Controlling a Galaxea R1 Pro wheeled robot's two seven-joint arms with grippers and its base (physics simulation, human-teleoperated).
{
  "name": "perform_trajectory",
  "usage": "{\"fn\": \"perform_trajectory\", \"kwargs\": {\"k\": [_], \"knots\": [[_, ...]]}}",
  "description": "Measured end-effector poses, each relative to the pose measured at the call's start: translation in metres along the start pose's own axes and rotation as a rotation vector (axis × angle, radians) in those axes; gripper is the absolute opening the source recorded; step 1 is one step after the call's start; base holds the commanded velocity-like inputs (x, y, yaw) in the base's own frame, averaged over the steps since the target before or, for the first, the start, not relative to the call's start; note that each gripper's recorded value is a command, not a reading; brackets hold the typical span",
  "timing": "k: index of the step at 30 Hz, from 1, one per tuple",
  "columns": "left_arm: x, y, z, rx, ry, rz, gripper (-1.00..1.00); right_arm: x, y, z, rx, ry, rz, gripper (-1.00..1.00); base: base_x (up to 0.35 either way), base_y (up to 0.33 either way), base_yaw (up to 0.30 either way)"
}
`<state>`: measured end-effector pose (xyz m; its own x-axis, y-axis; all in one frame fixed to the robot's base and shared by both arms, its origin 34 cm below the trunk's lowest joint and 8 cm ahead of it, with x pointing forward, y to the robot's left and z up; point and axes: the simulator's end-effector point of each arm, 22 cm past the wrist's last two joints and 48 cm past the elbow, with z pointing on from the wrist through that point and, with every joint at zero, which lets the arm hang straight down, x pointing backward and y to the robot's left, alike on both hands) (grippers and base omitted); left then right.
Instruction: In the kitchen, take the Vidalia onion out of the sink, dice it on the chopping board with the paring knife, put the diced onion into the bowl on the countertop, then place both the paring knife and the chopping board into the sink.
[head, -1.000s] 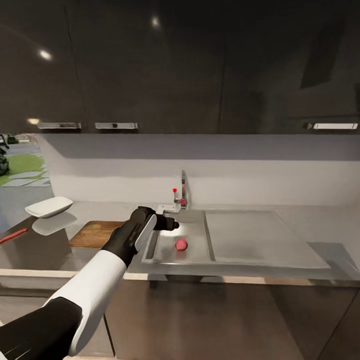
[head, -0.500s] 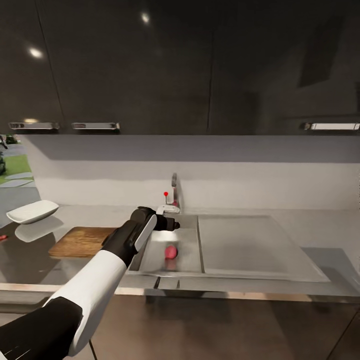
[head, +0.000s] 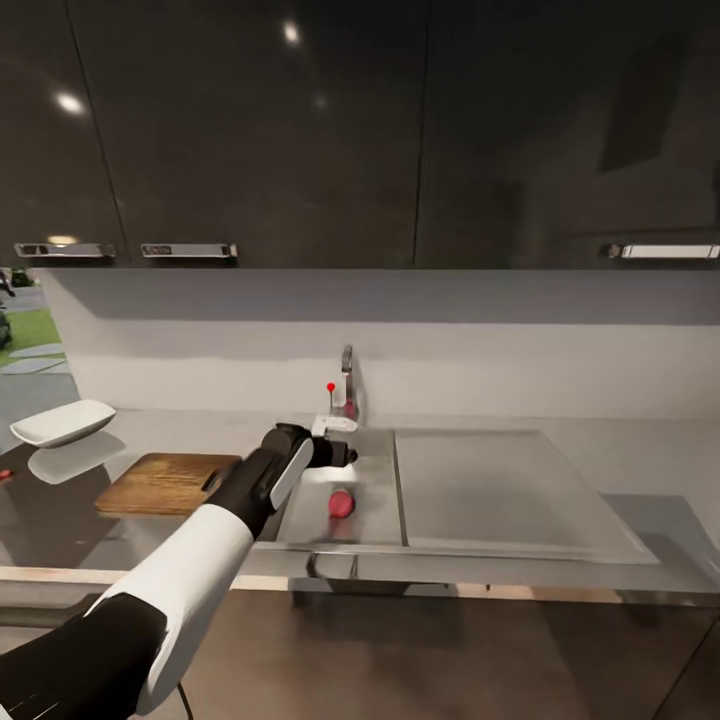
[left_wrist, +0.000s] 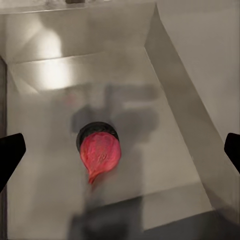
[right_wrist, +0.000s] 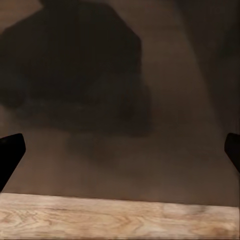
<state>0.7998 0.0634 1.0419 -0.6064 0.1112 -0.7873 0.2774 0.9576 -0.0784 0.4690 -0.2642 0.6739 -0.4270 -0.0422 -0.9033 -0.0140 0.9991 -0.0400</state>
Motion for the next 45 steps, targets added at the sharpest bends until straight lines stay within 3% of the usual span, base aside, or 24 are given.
{"fn": "perform_trajectory", "kwargs": {"k": [11,45], "knots": [[0.029,0.012,0.024,-0.019,0.028,-0.023,1.0,0.013,0.0,-0.001,-0.001,0.049,-0.001,1.0,0.0,0.0,0.0],[0.066,0.015,0.052,-0.011,0.104,-0.035,1.0,0.035,0.002,-0.007,-0.003,0.103,-0.001,1.0,0.0,0.0,0.0]]}}
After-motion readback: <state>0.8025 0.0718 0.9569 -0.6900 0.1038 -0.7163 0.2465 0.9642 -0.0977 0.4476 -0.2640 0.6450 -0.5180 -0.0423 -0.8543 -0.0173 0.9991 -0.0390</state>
